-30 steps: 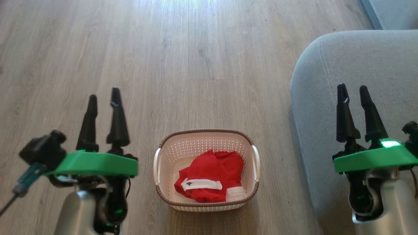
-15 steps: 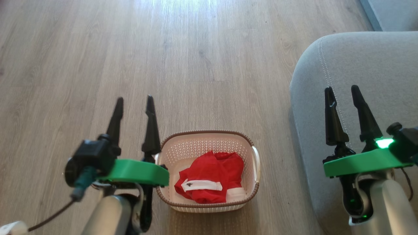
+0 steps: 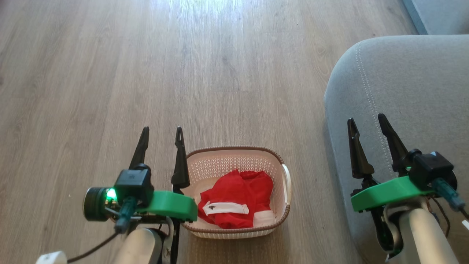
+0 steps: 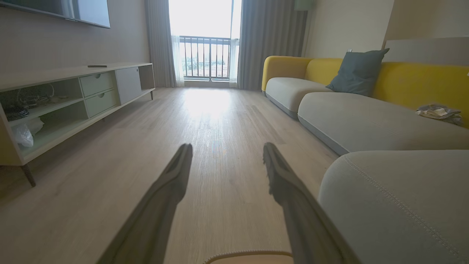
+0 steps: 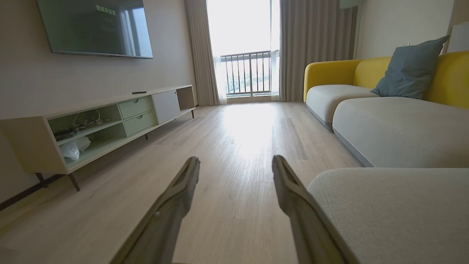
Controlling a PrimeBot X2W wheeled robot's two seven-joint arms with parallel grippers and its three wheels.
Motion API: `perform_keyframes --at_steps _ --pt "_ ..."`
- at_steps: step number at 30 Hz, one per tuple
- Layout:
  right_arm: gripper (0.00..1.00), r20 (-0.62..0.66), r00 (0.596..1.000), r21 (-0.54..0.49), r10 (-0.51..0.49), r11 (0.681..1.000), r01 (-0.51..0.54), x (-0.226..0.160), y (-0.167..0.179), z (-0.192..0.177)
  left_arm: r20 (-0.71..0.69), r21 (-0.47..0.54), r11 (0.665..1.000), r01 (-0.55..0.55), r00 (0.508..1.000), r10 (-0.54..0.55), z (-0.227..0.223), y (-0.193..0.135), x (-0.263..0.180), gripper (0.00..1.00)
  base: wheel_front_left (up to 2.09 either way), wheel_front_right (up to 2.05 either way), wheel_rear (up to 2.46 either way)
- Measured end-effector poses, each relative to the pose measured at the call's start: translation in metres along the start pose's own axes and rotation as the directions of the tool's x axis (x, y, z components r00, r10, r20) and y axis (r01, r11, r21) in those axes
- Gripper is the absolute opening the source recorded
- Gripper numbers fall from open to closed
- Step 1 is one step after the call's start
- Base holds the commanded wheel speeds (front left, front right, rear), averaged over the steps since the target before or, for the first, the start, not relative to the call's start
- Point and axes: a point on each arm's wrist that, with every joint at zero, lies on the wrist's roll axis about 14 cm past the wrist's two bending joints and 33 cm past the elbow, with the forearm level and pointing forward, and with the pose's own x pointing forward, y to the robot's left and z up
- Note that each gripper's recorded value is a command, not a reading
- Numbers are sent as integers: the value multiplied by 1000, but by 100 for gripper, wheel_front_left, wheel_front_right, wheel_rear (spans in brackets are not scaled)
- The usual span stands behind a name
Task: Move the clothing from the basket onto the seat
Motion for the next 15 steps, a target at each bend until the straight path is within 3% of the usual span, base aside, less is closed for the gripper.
perform_keyframes --at_steps 7,15 --pt "100 1 1000 -58 12 998 -12 -1 1 -3 10 60 998 19 1000 -19 -5 -5 -2 100 0 0 0" --pt "100 18 999 -116 43 992 -41 -2 9 1 -25 58 998 39 999 -37 -17 1 -12 100 0 0 0"
